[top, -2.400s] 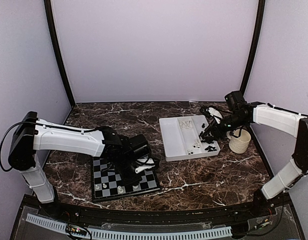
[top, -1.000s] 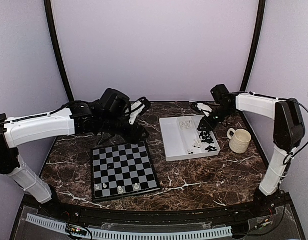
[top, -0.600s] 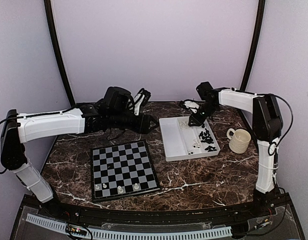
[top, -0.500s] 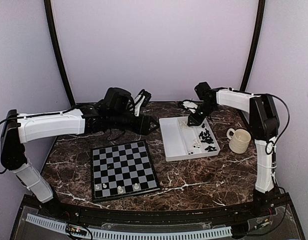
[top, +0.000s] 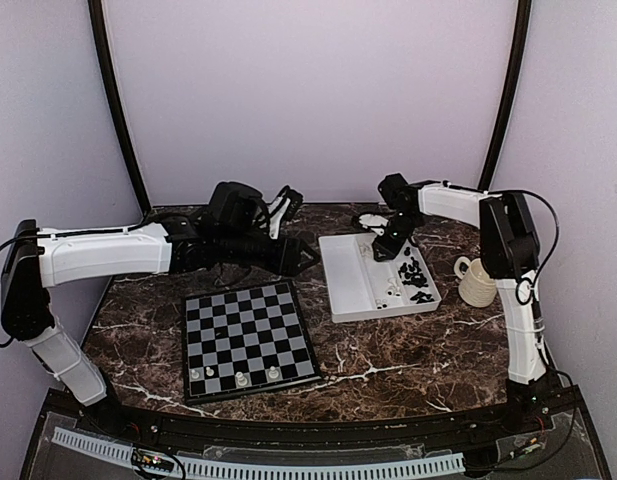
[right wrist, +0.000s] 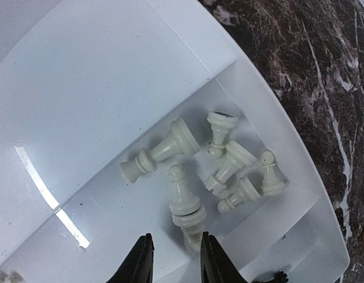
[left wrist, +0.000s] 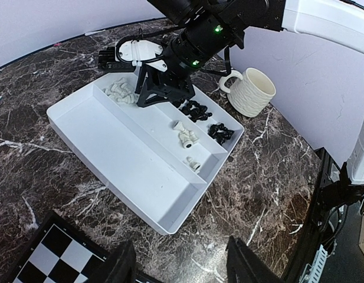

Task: Set up the chess pieces on the board
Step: Pick up the chess pile from the storage box.

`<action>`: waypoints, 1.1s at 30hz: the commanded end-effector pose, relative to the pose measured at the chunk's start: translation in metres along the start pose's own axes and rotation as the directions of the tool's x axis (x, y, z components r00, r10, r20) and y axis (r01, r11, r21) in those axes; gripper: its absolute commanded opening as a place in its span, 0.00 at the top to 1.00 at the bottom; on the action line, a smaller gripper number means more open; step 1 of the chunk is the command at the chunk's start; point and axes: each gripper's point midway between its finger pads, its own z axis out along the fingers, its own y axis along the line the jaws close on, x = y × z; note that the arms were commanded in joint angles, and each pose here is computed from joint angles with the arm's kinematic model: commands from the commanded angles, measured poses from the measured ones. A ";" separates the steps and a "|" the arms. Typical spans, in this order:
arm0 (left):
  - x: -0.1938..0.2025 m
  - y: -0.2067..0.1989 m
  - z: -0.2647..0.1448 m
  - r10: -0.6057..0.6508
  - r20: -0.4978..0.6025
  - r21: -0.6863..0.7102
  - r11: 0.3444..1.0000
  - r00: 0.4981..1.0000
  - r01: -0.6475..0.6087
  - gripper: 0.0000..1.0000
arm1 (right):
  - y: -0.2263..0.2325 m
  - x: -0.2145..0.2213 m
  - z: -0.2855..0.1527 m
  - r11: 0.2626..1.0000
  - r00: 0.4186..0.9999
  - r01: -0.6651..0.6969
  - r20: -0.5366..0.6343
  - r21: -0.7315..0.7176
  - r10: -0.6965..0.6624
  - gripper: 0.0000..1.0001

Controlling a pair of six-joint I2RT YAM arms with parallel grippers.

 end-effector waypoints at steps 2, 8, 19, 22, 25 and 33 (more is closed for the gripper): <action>-0.011 -0.007 -0.014 -0.002 0.049 0.030 1.000 0.999 0.000 0.45 | -0.003 0.004 0.008 0.999 0.998 0.018 -0.060 0.036 -0.016 0.70; -0.008 -0.005 -0.016 -0.003 0.048 0.025 1.000 0.999 0.002 0.45 | 0.004 0.012 0.012 1.000 0.995 0.006 -0.096 0.000 -0.006 0.73; -0.003 -0.006 -0.014 -0.017 0.038 0.037 0.999 0.999 0.016 0.45 | -0.001 0.011 0.019 0.995 0.992 -0.093 -0.087 0.033 0.096 0.73; -0.002 -0.006 -0.015 -0.016 0.037 0.037 0.999 0.999 0.015 0.45 | 0.001 0.012 0.019 0.994 0.989 -0.111 -0.097 0.022 0.113 0.87; -0.003 -0.006 -0.015 -0.013 0.040 0.036 0.999 0.999 0.012 0.45 | 0.002 0.013 0.012 0.992 0.987 -0.125 -0.098 0.026 0.127 0.91; -0.016 -0.011 -0.012 -0.017 0.082 0.062 0.998 0.997 0.012 0.45 | 0.008 0.002 -0.051 0.987 0.989 -0.147 0.006 0.060 0.147 0.97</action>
